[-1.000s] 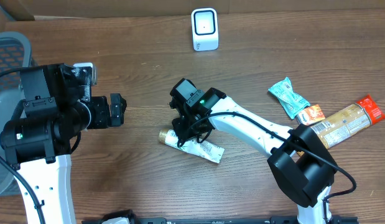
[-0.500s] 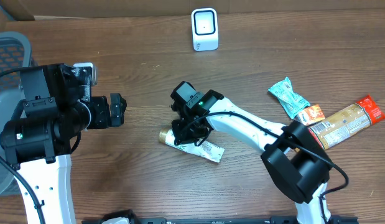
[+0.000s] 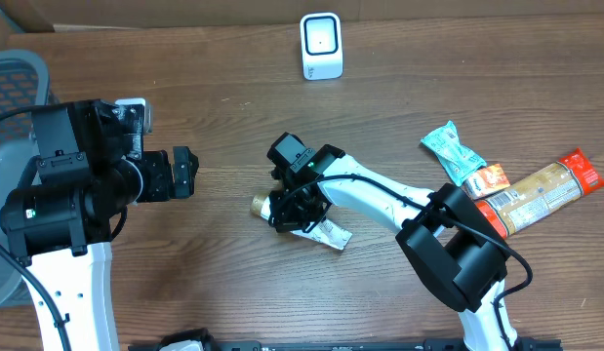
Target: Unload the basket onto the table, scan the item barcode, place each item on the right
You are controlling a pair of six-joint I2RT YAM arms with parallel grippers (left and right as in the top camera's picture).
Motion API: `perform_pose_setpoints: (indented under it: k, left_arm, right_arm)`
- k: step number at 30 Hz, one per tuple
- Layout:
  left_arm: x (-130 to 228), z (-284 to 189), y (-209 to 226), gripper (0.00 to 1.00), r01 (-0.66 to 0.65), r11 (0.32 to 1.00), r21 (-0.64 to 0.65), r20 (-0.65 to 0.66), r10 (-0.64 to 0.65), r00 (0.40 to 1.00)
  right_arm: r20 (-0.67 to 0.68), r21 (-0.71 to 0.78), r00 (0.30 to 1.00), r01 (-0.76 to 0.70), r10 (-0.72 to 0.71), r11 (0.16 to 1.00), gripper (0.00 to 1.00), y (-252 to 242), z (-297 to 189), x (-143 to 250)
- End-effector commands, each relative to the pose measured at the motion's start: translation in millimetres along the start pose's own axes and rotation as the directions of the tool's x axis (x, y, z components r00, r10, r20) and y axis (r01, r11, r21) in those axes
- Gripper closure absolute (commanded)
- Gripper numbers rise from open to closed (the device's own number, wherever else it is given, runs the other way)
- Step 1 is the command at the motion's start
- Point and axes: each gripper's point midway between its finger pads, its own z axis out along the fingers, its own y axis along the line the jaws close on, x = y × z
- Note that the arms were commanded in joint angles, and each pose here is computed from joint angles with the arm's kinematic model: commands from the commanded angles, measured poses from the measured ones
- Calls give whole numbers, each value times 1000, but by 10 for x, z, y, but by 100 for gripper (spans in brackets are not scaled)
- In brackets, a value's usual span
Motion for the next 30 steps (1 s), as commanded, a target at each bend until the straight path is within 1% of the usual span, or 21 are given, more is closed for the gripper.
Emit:
perform_pose_setpoints:
  k: [1,4,9,16,20,27,30]
  left_arm:
    - [-53,-32,-6,0,-10,1000,7,18,10,1000]
    - [-52,-32,-6,1,-10,1000,7,18,10,1000]
    - [-52,-32,-6,1,-10,1000,7,18,10,1000]
    - [-53,-32,-6,0,-10,1000,7,18,10,1000]
    - [-52,-32,-6,0,-10,1000,7,18,10,1000]
    - [-53,-32,-6,0,-10,1000,7,18,10,1000]
    - [-52,-32,-6,0,-10,1000,7,18,10,1000]
  right_arm:
    - [23,-8,1000,4,-4,1000,96,-37,-28,-127]
    - [56,-4,998,1,-1,1000,96,-79,-88,-240]
    - [140,60,990,-43,34,997,96,-207,-121,-410]
    - [298,131,949,-149,105,980,96,-357,-198,-689]
    - [370,157,925,-160,92,975,96,-405,-255,-828]
    - [446,182,890,-193,94,964,96,-486,-461,-1034]
    - [459,174,883,-200,100,964,96,-503,-559,-1106]
